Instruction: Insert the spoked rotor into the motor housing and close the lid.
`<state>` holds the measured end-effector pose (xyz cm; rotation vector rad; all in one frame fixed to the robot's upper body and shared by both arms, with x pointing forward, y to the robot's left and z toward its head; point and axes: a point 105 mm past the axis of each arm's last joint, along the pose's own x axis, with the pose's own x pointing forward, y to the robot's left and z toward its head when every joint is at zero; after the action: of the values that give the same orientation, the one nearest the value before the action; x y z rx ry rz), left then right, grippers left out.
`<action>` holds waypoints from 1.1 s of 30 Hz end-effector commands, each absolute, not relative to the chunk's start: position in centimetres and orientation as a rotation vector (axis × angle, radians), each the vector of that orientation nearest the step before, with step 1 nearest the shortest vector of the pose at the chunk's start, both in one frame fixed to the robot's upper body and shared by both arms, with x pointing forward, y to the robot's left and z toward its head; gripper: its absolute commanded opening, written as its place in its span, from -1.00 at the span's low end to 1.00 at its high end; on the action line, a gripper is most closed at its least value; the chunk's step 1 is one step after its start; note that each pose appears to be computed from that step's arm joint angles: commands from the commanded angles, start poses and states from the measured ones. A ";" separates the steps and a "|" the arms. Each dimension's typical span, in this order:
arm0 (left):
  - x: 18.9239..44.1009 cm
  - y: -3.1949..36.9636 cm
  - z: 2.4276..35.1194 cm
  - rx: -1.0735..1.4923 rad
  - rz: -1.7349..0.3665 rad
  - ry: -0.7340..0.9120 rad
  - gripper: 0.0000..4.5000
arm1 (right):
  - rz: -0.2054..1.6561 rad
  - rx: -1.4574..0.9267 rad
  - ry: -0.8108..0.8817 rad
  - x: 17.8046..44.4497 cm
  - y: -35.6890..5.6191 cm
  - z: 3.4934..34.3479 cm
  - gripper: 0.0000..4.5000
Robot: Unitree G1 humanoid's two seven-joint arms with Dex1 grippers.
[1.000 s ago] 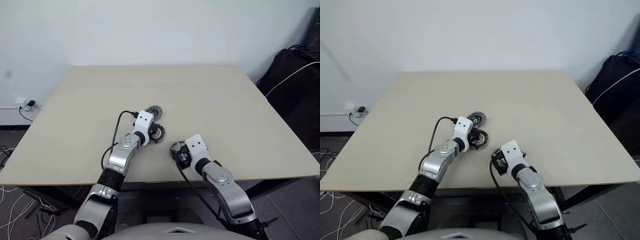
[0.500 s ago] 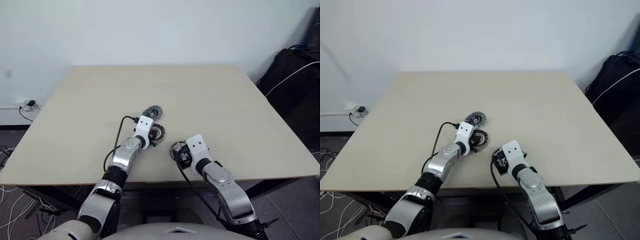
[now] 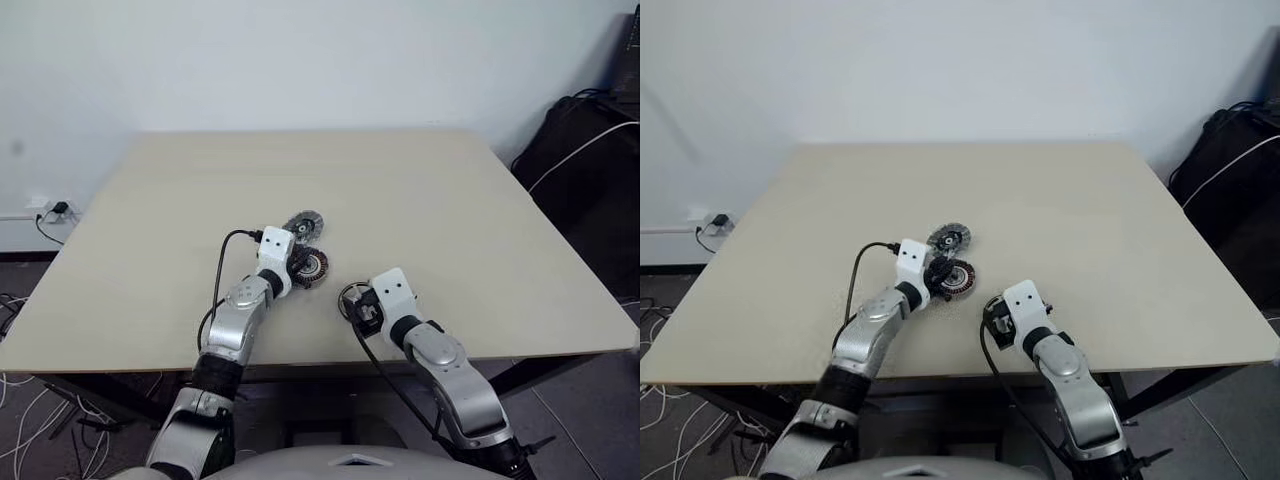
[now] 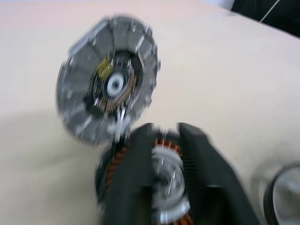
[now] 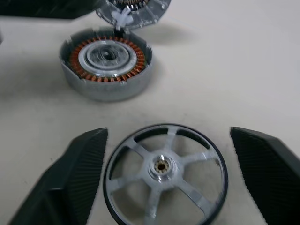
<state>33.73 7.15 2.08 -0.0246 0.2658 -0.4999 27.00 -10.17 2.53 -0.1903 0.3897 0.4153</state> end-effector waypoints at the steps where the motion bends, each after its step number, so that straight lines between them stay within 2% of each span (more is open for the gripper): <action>1: 33.2 8.1 4.4 0.012 -0.487 0.171 -1.00 | 0.455 -0.175 0.314 28.2 -8.9 4.5 0.42; 10: 29.6 9.5 3.8 0.074 -0.497 0.115 -1.00 | 0.508 -0.241 0.319 31.4 -6.2 4.7 -0.91; 11: 29.0 9.3 3.5 0.079 -0.519 0.122 -1.00 | 0.513 -0.263 0.323 31.8 -5.8 4.6 -0.99; 14: 27.4 8.7 2.8 0.060 -0.564 0.154 -1.00 | 0.522 -0.291 0.336 33.1 -4.8 4.5 -0.99; 20: 25.9 8.4 2.1 0.035 -0.560 0.185 -1.00 | 0.555 -0.284 0.352 34.6 -3.1 3.9 -0.99; 33: 25.3 8.5 1.6 0.063 -0.558 0.205 -1.00 | 0.571 -0.316 0.383 36.4 -1.8 2.5 -0.99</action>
<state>24.86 8.76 -0.16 0.0532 0.2760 -0.5530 35.43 -2.43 0.55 -0.3130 0.4546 0.5678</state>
